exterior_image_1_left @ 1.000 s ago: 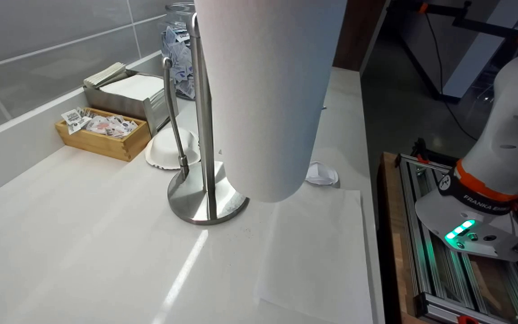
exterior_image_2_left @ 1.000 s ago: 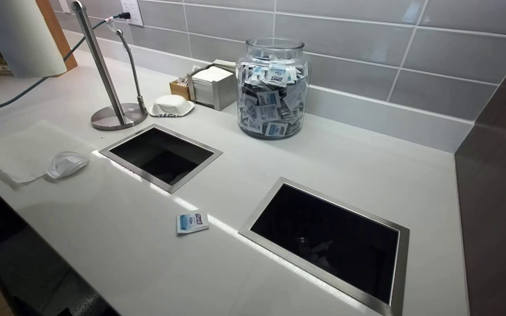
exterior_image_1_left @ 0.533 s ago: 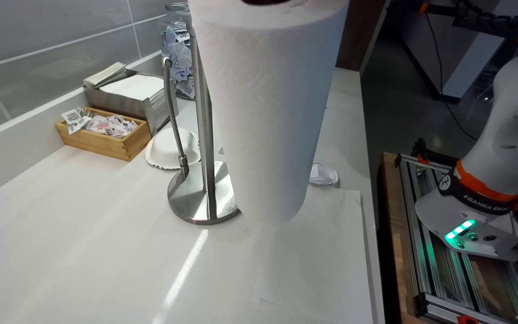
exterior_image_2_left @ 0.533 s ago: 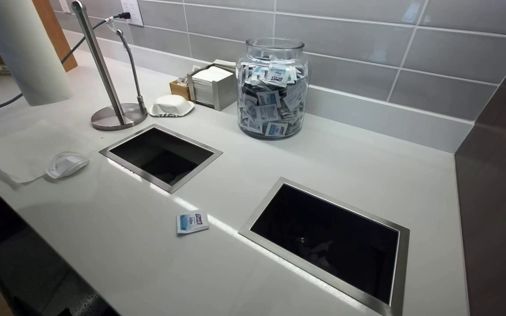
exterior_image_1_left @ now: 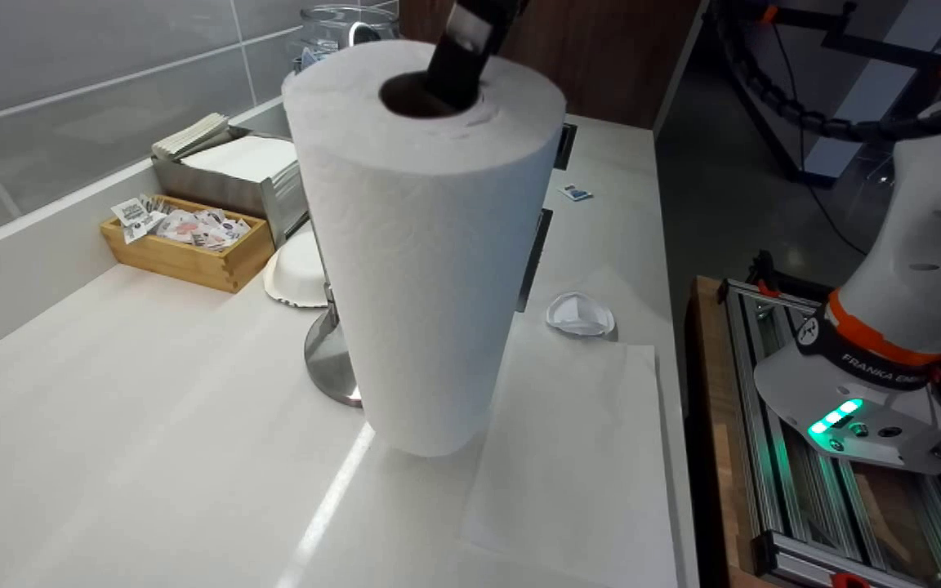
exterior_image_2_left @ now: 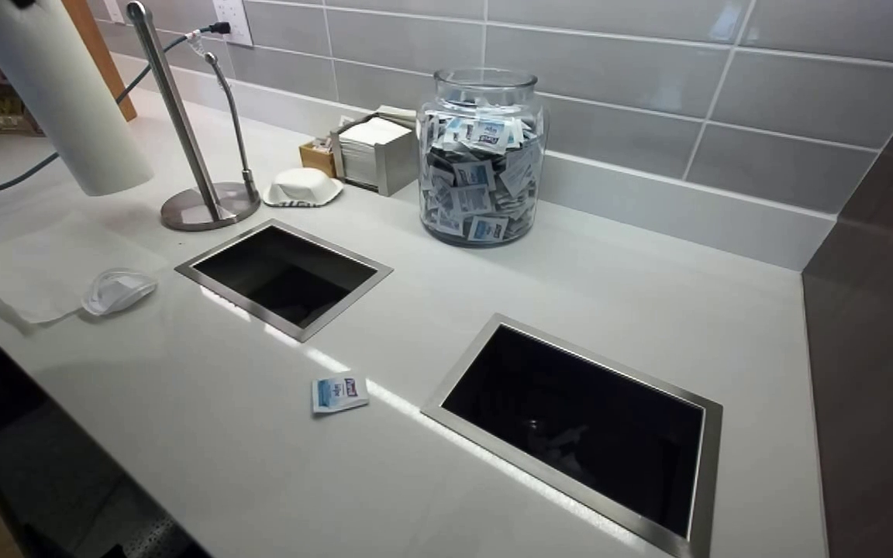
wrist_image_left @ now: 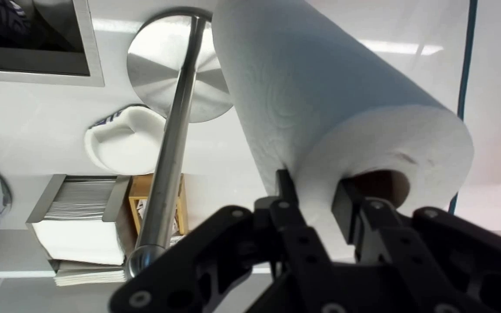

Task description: Remove the paper towel roll from the silver stand.

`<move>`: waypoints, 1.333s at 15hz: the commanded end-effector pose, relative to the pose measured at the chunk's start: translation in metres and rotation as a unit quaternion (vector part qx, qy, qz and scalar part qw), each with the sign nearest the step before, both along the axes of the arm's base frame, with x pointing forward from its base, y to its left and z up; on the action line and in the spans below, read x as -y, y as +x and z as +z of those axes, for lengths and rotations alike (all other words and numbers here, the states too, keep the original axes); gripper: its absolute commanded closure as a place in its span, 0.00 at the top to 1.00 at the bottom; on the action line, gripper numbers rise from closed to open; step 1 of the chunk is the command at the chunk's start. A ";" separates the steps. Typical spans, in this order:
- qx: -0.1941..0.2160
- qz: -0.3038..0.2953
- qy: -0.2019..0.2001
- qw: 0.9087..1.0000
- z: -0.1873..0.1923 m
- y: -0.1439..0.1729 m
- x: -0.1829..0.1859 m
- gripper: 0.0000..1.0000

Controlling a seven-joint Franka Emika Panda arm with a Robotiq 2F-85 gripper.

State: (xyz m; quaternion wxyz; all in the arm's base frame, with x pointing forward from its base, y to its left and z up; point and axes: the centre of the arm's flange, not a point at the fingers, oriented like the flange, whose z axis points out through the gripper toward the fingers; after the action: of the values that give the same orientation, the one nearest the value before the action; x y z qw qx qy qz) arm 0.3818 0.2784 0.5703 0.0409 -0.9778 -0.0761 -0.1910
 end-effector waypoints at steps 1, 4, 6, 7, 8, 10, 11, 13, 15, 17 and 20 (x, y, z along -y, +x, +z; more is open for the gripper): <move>-0.018 0.017 0.029 0.999 -0.009 -0.008 0.001 0.07; -0.027 0.014 0.031 0.999 -0.017 -0.007 0.004 0.07; -0.031 0.018 0.035 0.999 -0.027 -0.006 0.008 0.07; -0.029 0.018 0.034 0.999 -0.031 -0.006 0.010 0.07; -0.026 0.021 0.037 0.999 -0.035 -0.005 0.012 0.07; -0.015 0.022 0.044 0.999 -0.040 -0.004 0.014 0.07; -0.012 0.023 0.046 0.999 -0.042 -0.004 0.015 0.07; -0.007 0.024 0.054 0.998 -0.046 -0.003 0.017 0.07; -0.011 0.028 0.062 0.998 -0.049 -0.003 0.017 0.07; -0.014 0.032 0.069 0.997 -0.052 -0.004 0.016 0.07; -0.015 0.035 0.069 0.997 -0.053 -0.004 0.018 0.51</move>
State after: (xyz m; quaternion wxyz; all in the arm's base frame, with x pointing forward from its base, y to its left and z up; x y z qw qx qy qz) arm 0.3838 0.2666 0.5214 0.1020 -0.9752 -0.0902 -0.1744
